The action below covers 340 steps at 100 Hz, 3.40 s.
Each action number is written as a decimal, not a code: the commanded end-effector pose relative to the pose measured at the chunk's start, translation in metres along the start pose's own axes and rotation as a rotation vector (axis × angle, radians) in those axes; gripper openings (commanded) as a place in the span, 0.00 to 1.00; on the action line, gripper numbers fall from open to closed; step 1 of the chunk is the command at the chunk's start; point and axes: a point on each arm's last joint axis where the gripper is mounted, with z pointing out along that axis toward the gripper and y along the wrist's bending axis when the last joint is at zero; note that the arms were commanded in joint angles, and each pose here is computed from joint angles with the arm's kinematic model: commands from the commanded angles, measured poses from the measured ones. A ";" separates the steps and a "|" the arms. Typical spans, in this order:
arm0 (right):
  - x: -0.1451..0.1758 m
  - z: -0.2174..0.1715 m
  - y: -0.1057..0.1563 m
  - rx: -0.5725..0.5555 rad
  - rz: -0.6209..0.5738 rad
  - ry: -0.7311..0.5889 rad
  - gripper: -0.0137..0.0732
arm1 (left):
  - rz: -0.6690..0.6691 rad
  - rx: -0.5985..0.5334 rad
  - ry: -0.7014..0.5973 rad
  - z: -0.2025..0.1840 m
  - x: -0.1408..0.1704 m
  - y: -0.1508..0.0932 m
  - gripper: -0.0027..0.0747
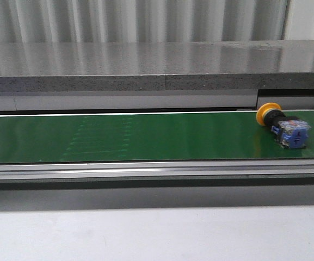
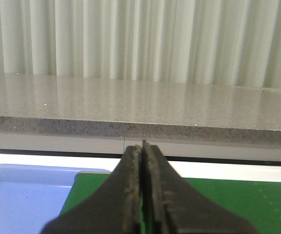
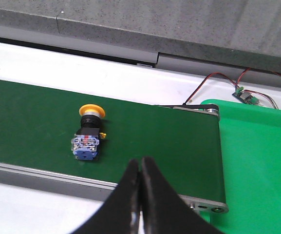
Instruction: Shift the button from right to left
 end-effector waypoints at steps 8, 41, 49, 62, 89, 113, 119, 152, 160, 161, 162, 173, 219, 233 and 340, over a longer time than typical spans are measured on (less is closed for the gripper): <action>-0.012 -0.003 -0.002 0.017 0.001 -0.080 0.08 | -0.004 0.019 -0.123 -0.003 -0.005 -0.001 0.01; -0.012 -0.003 -0.002 0.017 0.001 -0.080 0.08 | -0.006 0.009 -0.060 -0.002 -0.023 -0.001 0.01; -0.012 -0.003 -0.002 0.017 0.001 -0.080 0.08 | -0.031 0.006 -0.023 0.001 -0.029 -0.002 0.01; -0.012 -0.003 -0.002 0.017 0.001 -0.080 0.08 | -0.060 0.002 0.037 0.010 -0.041 -0.002 0.01; -0.012 -0.003 -0.002 0.017 0.001 -0.080 0.08 | -0.081 -0.023 0.392 0.051 -0.068 -0.005 0.01; -0.012 -0.003 -0.002 0.017 0.001 -0.080 0.08 | -0.118 -0.036 0.711 0.095 -0.087 -0.008 0.01; -0.012 -0.003 -0.002 0.017 0.001 -0.080 0.08 | -0.117 -0.041 0.786 0.105 -0.087 -0.009 0.01; -0.012 -0.003 -0.002 0.017 0.001 -0.080 0.08 | -0.116 -0.060 1.051 0.127 -0.066 -0.008 0.01; -0.012 -0.003 -0.002 0.017 0.001 -0.080 0.08 | -0.116 -0.061 1.060 0.128 -0.064 -0.008 0.01; -0.012 -0.003 -0.002 0.017 0.001 -0.080 0.08 | -0.116 -0.061 1.060 0.128 -0.064 -0.008 0.01; -0.012 -0.003 -0.002 0.017 0.001 -0.080 0.08 | -0.116 -0.061 1.058 0.128 -0.064 -0.008 0.01; -0.012 -0.003 -0.002 0.017 0.001 -0.080 0.08 | -0.117 -0.060 1.048 0.129 -0.065 -0.008 0.01; -0.012 -0.003 -0.002 0.017 0.001 -0.080 0.08 | -0.098 -0.049 1.037 0.130 -0.065 -0.008 0.87; -0.012 -0.003 -0.002 0.017 0.001 -0.080 0.08 | -0.099 -0.048 1.036 0.130 -0.065 -0.008 0.92; -0.012 -0.003 -0.002 0.017 0.001 -0.081 0.08 | -0.122 0.136 0.971 0.204 -0.101 -0.063 0.88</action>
